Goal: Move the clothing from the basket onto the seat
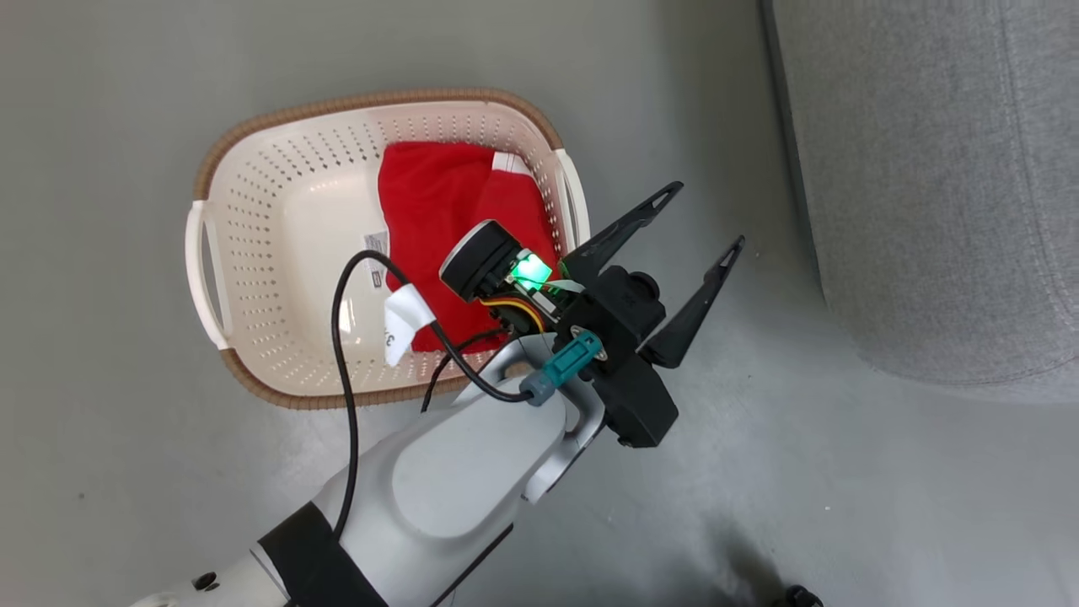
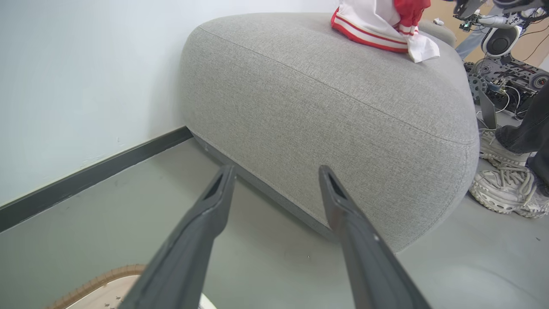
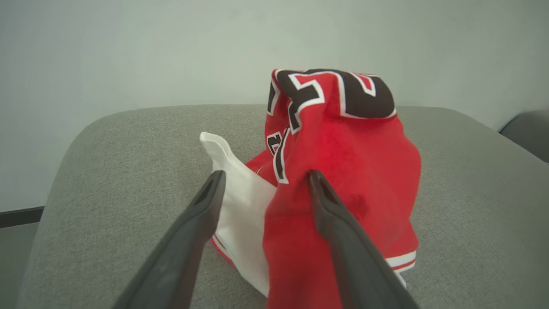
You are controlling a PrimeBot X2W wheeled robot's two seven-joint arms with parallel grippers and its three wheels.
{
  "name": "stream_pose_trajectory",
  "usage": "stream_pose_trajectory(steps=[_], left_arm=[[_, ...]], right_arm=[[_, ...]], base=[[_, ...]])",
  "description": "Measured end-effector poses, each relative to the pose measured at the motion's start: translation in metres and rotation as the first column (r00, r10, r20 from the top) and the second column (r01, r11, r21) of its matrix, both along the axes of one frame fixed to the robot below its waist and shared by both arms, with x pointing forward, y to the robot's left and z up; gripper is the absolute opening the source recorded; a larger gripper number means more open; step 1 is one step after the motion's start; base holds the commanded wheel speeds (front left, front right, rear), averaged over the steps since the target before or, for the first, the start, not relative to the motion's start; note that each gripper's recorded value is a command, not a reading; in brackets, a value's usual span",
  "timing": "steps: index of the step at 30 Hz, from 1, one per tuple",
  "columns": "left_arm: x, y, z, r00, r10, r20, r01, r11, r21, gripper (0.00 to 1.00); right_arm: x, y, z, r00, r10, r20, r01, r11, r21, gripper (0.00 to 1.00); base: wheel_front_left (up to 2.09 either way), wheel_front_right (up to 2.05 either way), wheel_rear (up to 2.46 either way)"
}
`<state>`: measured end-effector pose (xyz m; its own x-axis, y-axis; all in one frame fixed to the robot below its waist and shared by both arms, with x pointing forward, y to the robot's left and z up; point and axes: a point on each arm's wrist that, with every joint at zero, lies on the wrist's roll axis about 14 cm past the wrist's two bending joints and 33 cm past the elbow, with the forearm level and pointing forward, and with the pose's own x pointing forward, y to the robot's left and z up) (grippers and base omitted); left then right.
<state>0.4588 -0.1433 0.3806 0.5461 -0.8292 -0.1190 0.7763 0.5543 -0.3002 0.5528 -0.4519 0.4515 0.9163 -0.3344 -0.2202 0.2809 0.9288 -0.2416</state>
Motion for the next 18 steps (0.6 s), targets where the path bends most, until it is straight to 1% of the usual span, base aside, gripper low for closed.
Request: stream_pose_trajectory(steps=[4,9,13,18], left_arm=[[0.005,0.007,0.013,0.999,0.039,0.005,-0.039,0.999,0.0,1.0],[0.003,0.019,0.024,0.996,0.09,-0.002,-0.09,0.996,0.007,1.0],[0.005,0.036,0.029,0.986,0.163,-0.016,-0.163,0.986,0.021,1.0],[0.008,0.062,0.038,0.967,0.255,-0.016,-0.255,0.966,0.037,1.0]], right_arm=[[-0.003,0.021,0.006,0.997,0.073,0.005,-0.073,0.997,-0.003,1.0],[-0.013,0.048,0.01,0.989,0.143,0.021,-0.144,0.989,0.025,1.0],[-0.017,0.073,0.021,0.977,0.202,0.06,-0.205,0.977,0.048,1.0],[-0.025,0.111,0.025,0.956,0.277,0.1,-0.287,0.953,0.095,1.0]], base=[[0.0,0.0,0.0],[0.0,0.0,0.0],[0.0,0.0,0.0],[0.0,0.0,0.0]])
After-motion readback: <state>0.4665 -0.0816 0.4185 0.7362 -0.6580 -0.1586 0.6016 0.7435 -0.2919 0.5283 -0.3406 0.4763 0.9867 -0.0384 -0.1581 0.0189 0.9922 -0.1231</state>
